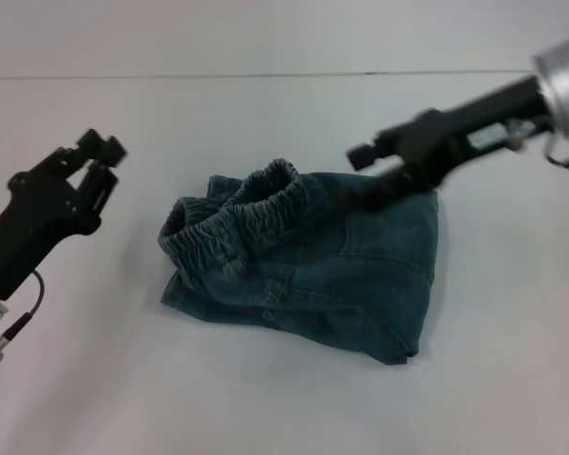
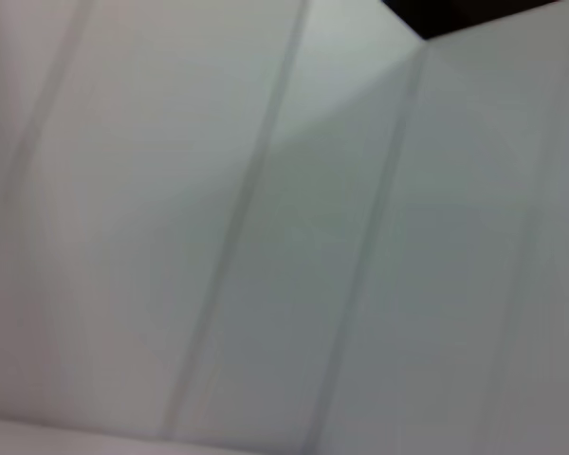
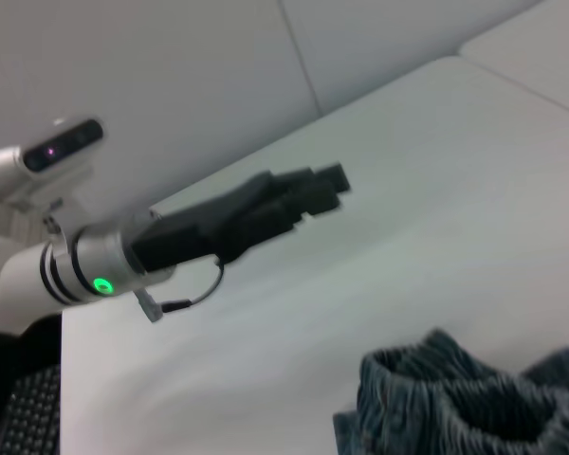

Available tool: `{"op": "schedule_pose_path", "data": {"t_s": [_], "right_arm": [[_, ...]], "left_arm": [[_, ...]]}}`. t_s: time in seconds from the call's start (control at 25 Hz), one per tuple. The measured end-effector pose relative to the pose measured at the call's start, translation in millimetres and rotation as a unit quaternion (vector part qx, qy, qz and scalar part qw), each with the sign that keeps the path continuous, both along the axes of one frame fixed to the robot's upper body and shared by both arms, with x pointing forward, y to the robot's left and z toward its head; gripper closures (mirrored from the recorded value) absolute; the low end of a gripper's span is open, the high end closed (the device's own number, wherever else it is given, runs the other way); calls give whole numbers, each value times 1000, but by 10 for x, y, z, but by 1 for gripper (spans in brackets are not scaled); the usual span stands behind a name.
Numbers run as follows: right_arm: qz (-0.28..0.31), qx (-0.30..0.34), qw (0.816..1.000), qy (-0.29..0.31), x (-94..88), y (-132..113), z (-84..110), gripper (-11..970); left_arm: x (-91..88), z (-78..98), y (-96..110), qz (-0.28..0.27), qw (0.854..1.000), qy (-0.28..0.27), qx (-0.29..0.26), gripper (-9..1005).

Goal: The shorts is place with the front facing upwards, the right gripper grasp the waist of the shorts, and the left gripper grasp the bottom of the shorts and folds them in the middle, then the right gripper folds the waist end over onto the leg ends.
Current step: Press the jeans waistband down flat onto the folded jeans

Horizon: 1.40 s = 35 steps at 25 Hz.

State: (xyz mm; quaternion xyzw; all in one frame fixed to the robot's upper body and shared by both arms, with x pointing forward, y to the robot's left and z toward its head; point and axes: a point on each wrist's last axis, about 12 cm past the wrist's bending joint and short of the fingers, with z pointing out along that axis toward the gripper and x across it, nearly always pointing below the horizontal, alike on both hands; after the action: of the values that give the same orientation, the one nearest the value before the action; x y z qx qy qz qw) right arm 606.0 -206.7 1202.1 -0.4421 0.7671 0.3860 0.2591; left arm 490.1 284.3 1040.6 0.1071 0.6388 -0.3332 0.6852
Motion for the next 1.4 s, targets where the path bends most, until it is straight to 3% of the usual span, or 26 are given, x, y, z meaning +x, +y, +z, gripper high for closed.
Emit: {"op": "schedule_pose_path", "data": {"t_s": [0.12, 0.16, 0.2, 0.28, 0.4, 0.56, 0.8, 1.08, 1.4], "right_arm": [[-15, 29, 999, 7, -160, -295, -151, 0], [-21, 36, 999, 7, -207, -374, -193, 0], [-32, 44, 999, 7, -255, -466, -244, 0], [-50, 53, 997, 4, -338, -620, -330, 0], [-70, 58, 996, 5, -476, -822, -462, 0], [-64, 53, 996, 11, -626, -961, -549, 0], [-62, 49, 997, 17, -710, -1049, -585, 0], [-61, 49, 997, 19, -722, -1045, -601, 0], [-57, 51, 997, 18, -708, -995, -606, 0]], "left_arm": [[55, 110, 17, -71, 997, 24, 0, 682], [104, 215, -16, -135, 990, 40, 8, 607], [104, 215, -16, -135, 990, 40, 8, 585], [148, 300, -82, -188, 981, 51, 15, 542], [254, 427, -246, -266, 961, 77, 26, 477], [400, 476, -474, -319, 939, 121, 49, 391], [657, 350, -811, -310, 922, 203, 114, 140], [740, 258, -964, -296, 918, 220, 146, 110], [798, 217, -843, -239, 936, 221, 137, 110]]}}
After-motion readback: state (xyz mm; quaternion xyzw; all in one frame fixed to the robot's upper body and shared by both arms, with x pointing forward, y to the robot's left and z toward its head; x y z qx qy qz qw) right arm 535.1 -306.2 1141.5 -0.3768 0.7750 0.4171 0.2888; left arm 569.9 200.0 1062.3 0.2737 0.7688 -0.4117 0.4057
